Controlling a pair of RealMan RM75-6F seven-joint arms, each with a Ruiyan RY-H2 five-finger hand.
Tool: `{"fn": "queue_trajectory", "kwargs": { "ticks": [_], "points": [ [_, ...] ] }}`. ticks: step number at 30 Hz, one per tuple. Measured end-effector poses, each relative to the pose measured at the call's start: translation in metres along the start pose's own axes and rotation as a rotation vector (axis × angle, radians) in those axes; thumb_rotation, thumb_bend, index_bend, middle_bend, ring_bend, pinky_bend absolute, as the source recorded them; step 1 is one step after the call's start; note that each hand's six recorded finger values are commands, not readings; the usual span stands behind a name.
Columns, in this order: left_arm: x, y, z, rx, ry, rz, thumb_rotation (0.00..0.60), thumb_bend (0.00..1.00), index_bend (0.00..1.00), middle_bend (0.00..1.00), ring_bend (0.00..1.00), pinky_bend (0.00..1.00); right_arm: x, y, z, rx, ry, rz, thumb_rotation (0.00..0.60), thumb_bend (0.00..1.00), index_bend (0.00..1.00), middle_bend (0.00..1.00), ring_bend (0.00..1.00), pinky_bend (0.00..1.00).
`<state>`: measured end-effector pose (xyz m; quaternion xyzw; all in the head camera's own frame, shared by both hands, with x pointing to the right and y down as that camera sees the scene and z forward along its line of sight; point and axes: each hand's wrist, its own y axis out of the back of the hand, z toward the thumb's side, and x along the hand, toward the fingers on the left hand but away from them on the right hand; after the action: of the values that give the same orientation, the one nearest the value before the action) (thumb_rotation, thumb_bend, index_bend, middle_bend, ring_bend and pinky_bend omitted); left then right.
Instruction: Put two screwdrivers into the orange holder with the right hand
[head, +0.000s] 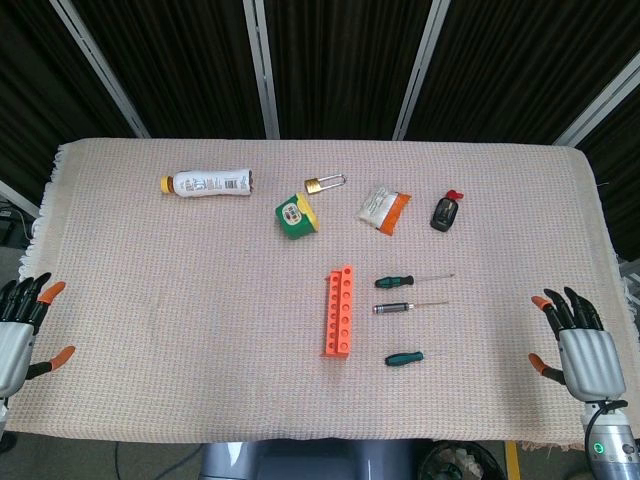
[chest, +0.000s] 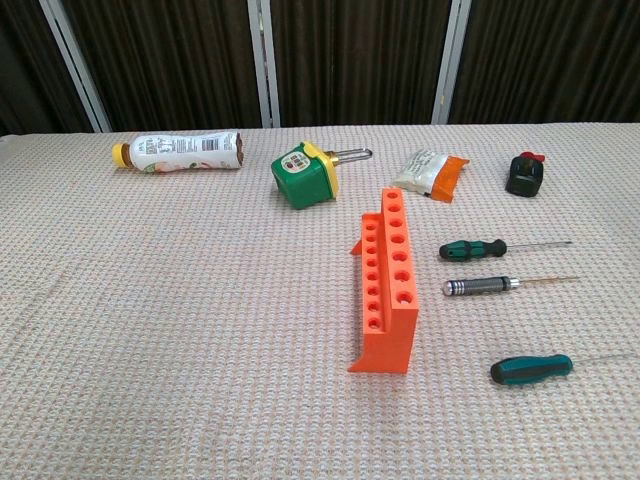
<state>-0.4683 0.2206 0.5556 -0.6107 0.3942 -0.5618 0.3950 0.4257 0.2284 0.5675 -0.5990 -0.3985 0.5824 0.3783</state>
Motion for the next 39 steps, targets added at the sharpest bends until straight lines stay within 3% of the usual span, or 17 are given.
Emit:
{"fn": "queue_trajectory", "kwargs": {
  "ticks": [29, 39],
  "points": [
    [0.0008, -0.0008, 0.0014, 0.022, -0.001, -0.028, 0.6, 0.14, 0.14, 0.02, 0.01, 0.0, 0.0011, -0.0016, -0.0056, -0.018, -0.02, -0.002, 0.6, 0.15, 0.18, 0.11, 0.02, 0.11],
    [0.0046, 0.0014, 0.002, 0.028, -0.015, -0.027, 0.6, 0.14, 0.15, 0.02, 0.01, 0.0, -0.0016, 0.002, -0.0039, -0.043, -0.017, -0.02, 0.6, 0.17, 0.26, 0.16, 0.05, 0.11]
  ]
}}
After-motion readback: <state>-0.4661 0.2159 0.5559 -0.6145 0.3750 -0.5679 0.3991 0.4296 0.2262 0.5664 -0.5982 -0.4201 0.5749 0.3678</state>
